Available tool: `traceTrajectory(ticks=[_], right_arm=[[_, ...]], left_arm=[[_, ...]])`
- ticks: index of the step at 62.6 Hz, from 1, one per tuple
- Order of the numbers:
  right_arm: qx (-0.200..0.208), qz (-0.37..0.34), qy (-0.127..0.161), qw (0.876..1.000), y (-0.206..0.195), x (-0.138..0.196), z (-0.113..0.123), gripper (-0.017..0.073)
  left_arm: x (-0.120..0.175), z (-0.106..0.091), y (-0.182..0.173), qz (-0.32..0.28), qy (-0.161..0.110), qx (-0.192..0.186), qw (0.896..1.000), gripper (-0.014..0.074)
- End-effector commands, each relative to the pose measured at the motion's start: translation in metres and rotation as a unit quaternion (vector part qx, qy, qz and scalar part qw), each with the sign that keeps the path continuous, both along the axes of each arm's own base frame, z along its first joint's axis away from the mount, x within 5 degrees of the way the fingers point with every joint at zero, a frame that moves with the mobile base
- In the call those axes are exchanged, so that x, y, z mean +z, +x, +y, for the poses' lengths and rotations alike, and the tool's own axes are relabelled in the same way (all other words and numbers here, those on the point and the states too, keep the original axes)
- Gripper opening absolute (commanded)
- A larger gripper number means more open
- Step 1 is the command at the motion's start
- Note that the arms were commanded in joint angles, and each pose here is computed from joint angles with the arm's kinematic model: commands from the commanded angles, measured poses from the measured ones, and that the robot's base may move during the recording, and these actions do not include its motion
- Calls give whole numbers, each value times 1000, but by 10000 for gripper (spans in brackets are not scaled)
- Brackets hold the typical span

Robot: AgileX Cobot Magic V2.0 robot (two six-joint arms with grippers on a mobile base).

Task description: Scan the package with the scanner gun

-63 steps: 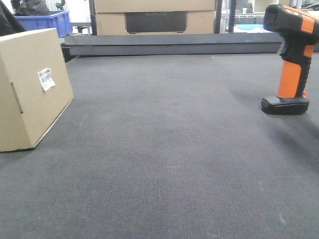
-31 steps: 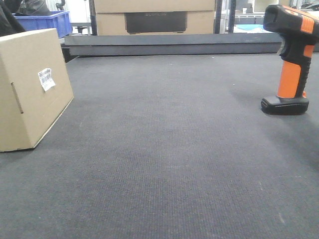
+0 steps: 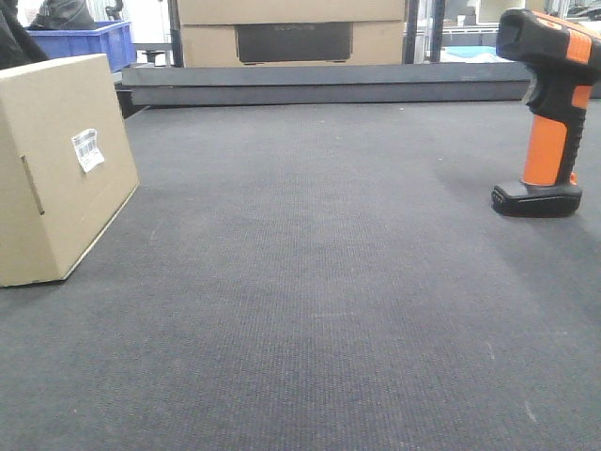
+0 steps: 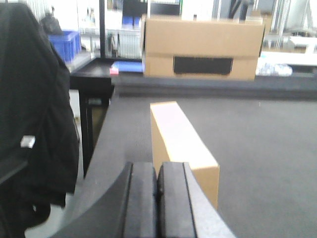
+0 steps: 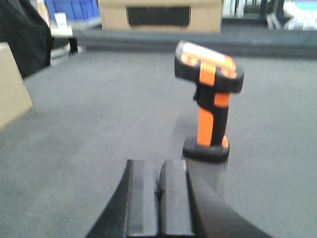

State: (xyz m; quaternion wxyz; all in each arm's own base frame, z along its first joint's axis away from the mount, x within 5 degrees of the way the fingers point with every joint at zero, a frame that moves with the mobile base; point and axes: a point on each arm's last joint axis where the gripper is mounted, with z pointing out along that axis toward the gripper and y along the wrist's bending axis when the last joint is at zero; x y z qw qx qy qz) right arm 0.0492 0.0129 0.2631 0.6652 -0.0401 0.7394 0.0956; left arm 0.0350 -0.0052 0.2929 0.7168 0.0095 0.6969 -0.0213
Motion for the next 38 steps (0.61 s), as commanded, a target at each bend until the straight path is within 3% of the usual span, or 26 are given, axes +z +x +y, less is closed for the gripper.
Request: traceTrajectory(ticks=[1, 7, 12, 38], right_arm=[[-2, -23, -5, 1000, -5, 2, -1, -157], [-1, -30, -1, 1000, -7, 3, -1, -158], [5, -32, 21, 999, -8, 4, 0, -158], [5, -32, 21, 999, -8, 4, 0, -158]], left_arm=[[2, 0, -3, -15, 3, 5, 1000, -99], [2, 0, -3, -15, 3, 5, 1000, -100], [2, 0, -3, -15, 3, 5, 1000, -100], [2, 0, -3, -15, 3, 5, 1000, -100]])
